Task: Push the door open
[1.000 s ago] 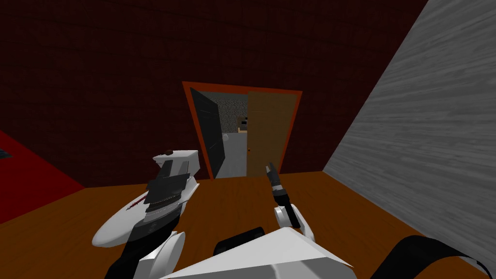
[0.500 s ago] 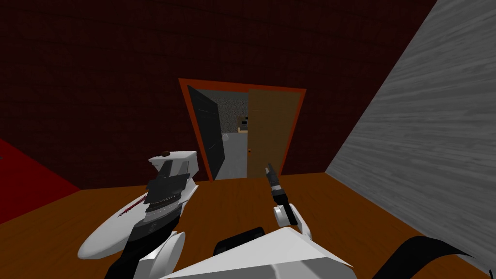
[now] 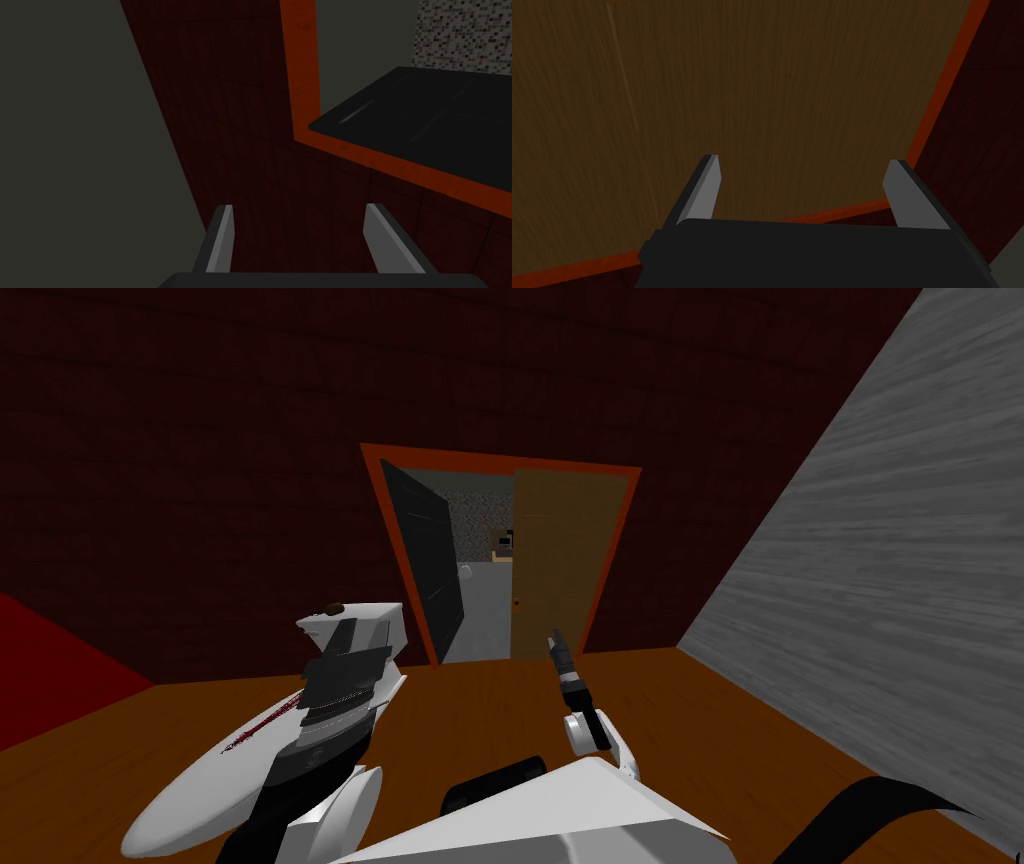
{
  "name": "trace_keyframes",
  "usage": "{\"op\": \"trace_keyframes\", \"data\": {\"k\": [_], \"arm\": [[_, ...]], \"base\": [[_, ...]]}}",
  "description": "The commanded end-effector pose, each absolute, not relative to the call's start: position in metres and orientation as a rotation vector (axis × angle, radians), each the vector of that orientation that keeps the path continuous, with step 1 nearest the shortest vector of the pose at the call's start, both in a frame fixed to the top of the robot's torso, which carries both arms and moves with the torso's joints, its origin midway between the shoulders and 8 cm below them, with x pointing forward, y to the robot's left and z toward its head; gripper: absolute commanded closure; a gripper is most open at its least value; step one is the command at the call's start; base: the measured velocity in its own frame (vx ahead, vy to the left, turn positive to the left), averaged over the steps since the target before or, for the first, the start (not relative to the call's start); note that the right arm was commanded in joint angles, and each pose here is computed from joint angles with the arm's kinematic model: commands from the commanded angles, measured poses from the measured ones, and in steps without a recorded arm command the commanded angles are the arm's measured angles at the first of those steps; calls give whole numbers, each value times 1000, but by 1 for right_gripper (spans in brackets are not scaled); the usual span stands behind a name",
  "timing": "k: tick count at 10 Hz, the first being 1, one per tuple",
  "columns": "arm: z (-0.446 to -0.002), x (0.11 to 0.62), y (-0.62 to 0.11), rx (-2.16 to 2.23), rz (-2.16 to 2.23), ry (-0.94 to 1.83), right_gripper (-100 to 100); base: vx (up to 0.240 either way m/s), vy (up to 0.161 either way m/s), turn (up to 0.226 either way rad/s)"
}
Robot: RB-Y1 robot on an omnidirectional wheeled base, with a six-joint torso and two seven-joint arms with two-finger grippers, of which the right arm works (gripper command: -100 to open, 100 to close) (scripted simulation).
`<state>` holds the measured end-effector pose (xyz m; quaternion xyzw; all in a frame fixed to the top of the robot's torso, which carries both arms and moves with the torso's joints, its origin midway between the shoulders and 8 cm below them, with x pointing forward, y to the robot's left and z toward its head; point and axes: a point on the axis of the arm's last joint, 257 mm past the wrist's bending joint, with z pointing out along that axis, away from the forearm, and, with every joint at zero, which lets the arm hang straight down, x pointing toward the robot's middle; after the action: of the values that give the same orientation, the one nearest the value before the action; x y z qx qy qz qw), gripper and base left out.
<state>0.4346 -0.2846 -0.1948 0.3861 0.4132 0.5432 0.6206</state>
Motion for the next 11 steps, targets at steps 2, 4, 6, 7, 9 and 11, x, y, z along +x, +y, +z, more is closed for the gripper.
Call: {"op": "trace_keyframes", "data": {"k": [2,4,6,7,9,11], "arm": [[-211,440,-288,908,1232,968,-100],[-223,444,-291,925,1220,980,-100],[-235,447,-293,942,1207,992,-100],[-241,448,-294,951,1201,999,-100],[-253,451,-295,969,1190,1009,-100],[-264,453,-296,988,1180,1020,-100]], "base": [[101,9,3],[99,-3,4],[102,-3,3],[108,1,6],[88,2,2],[92,-12,4]]}}
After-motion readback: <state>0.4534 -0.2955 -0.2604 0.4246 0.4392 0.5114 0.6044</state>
